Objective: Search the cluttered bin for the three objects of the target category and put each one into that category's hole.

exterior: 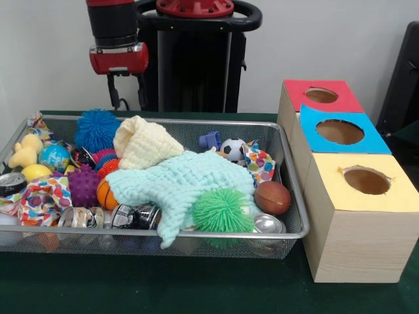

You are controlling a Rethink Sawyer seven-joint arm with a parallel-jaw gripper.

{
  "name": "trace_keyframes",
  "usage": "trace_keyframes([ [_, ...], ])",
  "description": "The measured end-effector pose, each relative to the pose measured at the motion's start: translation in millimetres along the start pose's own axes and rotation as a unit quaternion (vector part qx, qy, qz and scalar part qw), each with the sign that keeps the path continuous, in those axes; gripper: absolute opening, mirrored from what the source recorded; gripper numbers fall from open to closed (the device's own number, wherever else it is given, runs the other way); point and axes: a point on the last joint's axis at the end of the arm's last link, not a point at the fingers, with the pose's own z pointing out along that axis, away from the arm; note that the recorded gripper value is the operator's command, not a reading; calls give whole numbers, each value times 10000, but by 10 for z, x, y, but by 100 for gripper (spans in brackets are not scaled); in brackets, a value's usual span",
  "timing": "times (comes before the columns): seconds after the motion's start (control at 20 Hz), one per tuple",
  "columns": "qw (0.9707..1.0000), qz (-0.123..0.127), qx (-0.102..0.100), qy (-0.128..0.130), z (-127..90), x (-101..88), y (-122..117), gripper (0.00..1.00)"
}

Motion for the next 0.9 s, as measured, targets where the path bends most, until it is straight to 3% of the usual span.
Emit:
trace_keyframes([
  [0.15, 9999, -109, 96, 71, 4, 78, 40, 100],
  [0.4, 9984, -490, 271, 45, -40, 254, 227, 100],
  [0.9, 9974, -546, 467, -36, -121, 407, 267, 100],
])
